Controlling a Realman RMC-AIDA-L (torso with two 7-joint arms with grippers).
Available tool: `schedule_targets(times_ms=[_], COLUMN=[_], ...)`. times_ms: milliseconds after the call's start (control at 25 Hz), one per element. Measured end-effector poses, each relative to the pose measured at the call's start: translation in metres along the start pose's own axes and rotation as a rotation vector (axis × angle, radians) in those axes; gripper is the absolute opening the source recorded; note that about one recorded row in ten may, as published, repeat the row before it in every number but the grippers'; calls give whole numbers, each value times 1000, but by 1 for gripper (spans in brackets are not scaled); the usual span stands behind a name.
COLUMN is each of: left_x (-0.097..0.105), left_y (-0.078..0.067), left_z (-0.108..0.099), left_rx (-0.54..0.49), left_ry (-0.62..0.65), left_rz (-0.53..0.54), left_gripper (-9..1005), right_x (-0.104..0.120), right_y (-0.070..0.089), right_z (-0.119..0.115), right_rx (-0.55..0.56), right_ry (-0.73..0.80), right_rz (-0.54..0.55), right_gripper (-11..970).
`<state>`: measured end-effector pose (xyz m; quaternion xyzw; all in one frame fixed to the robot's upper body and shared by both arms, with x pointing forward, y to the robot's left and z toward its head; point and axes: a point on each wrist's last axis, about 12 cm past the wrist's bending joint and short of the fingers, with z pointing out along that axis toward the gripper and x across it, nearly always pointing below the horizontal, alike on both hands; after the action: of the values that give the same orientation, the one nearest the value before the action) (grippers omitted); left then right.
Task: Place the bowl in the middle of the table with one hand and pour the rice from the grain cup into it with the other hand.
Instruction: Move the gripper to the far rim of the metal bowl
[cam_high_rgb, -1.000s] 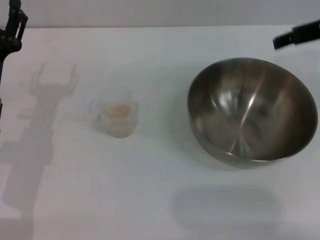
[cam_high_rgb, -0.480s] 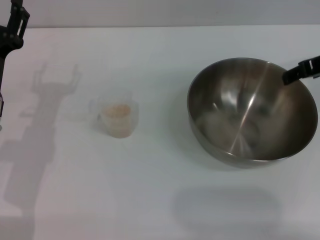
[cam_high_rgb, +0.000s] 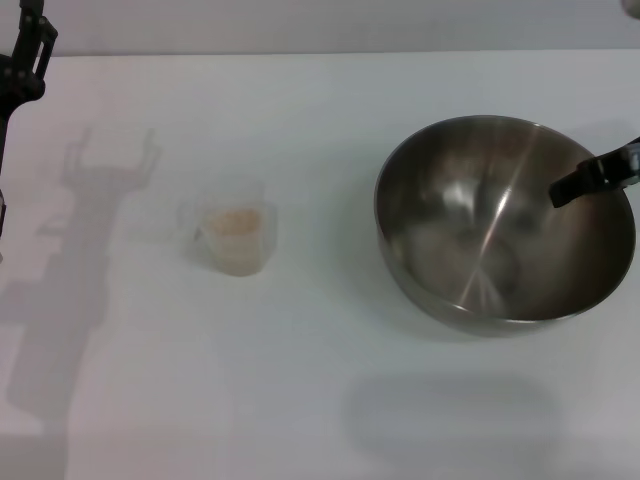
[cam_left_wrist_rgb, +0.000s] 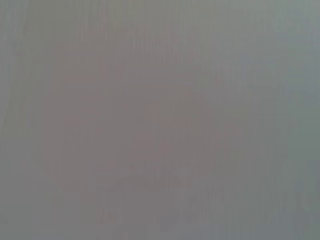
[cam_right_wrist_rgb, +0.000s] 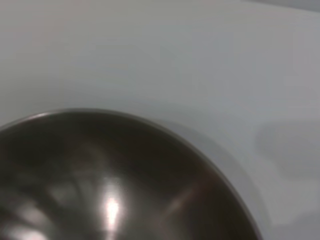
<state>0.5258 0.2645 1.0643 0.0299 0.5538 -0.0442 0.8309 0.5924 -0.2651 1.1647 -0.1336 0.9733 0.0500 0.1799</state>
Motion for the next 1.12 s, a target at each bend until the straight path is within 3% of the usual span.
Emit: schedule_targets(times_ms=[160, 960, 1120], left_x=[0, -1, -1], left_y=[0, -1, -2], left_z=[0, -1, -1], left_rx=[-1, 0, 2], left_ry=[-1, -7, -7], left_rz=[1, -7, -8], left_gripper=[817, 817, 818], right_x=[0, -3, -6], right_y=[4, 8, 9], right_z=[3, 3, 0], right_rx=[7, 3, 5], right_ry=[2, -4, -26], right_rz=[-33, -89, -95], right_gripper=[708, 85, 83])
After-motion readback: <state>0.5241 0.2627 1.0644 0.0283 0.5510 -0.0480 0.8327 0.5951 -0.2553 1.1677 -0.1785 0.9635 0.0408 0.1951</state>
